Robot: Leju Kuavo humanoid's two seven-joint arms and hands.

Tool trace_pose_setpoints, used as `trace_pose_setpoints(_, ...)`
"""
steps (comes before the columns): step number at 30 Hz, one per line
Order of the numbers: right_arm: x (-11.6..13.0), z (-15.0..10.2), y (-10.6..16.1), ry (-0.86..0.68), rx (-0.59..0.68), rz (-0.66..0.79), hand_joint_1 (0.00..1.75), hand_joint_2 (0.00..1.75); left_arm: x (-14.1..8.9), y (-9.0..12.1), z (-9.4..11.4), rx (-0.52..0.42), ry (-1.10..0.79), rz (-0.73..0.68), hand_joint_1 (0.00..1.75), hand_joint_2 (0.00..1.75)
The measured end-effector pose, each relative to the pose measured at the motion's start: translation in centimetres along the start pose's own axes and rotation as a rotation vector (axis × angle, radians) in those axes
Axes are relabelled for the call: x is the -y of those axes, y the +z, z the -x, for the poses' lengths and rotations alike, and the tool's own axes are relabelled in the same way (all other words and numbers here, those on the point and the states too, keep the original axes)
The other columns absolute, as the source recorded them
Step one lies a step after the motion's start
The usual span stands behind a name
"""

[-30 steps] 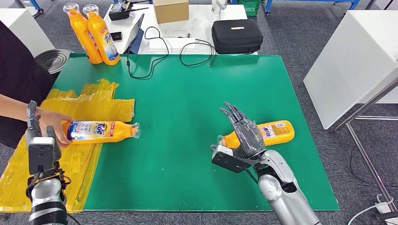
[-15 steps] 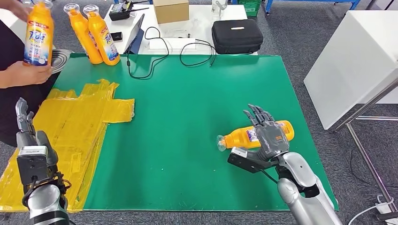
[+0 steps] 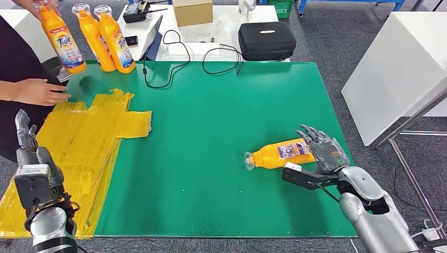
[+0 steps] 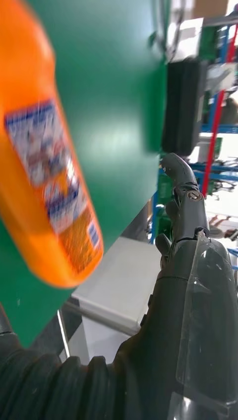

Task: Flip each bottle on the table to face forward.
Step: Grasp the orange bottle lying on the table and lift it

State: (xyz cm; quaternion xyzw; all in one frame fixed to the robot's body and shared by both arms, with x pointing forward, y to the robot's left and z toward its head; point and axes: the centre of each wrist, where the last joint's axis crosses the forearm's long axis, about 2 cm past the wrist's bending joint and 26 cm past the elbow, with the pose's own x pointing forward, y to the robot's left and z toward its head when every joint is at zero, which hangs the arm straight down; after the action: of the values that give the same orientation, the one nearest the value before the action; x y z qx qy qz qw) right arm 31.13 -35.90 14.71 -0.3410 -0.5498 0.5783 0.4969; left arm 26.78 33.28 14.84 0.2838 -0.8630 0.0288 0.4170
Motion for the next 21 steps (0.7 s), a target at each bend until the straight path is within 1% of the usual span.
trace_pose_setpoints(6,1.3,3.2,0.8,0.041,-0.046,-0.054,0.00,1.75,-0.1,0.0,0.1,0.004,0.007,-0.004,0.00,0.00)
trace_pose_setpoints(12,2.0,4.8,1.1,0.064,-0.080,-0.077,0.00,1.75,0.0,0.0,0.2,0.000,0.030,0.000,0.00,0.00)
trace_pose_setpoints(16,2.5,5.5,0.3,0.076,-0.103,-0.082,0.00,1.75,0.2,-0.3,0.2,0.004,0.041,0.001,0.00,0.00)
trace_pose_setpoints(21,2.3,5.4,-1.6,0.087,-0.112,-0.109,0.00,1.75,0.7,-0.7,0.1,0.011,0.056,0.005,0.00,0.00)
